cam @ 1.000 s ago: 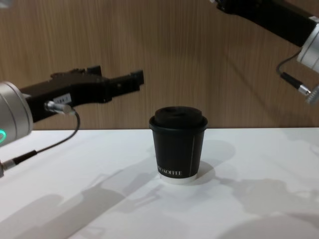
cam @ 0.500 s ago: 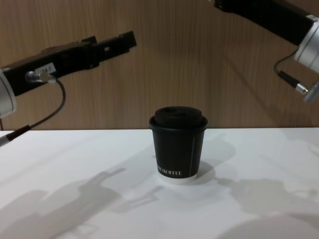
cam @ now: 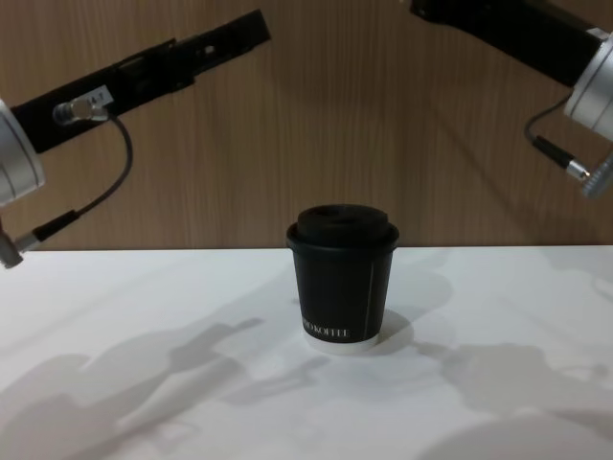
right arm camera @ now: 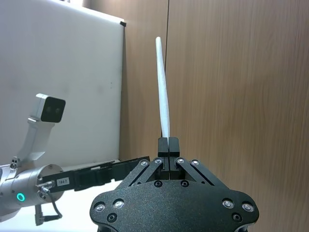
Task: Pick up the straw with one hand, pass it to the other hand, and insert it into the cup.
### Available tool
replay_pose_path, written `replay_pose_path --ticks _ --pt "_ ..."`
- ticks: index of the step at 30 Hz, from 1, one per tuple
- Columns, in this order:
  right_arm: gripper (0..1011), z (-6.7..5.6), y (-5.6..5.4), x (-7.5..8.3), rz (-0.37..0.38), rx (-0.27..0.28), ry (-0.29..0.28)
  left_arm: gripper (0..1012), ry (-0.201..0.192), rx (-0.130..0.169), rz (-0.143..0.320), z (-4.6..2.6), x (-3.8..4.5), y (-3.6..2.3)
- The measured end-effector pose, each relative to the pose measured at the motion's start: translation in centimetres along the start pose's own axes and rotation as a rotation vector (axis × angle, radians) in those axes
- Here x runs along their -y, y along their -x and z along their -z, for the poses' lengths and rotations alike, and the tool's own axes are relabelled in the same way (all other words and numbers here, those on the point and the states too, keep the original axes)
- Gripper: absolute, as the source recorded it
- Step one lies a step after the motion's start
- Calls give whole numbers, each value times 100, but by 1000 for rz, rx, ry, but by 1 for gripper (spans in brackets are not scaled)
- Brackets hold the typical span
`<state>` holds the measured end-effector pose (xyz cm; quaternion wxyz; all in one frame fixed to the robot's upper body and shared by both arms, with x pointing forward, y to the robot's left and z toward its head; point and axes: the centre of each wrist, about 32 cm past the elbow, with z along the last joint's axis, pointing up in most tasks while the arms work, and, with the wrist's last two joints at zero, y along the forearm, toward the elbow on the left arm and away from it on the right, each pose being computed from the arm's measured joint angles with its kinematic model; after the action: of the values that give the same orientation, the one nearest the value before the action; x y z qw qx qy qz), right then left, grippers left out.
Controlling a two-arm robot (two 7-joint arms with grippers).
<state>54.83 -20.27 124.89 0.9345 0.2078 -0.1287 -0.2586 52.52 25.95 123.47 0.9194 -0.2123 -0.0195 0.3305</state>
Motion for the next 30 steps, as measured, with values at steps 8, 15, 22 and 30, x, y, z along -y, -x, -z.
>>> replay_pose_path --ticks 8,15,22,30 --pt "8 -1 -1 -2 0 0 0 1003 30 -69 66 16 126 -91" --pt "8 -1 -1 -2 0 0 0 1003 56 -120 114 21 240 -164" --pt "8 -2 -2 -2 0 0 0 1003 82 -150 150 7 345 -232" --pt "8 -2 -2 -2 0 1 0 1003 110 -168 187 -19 448 -295"
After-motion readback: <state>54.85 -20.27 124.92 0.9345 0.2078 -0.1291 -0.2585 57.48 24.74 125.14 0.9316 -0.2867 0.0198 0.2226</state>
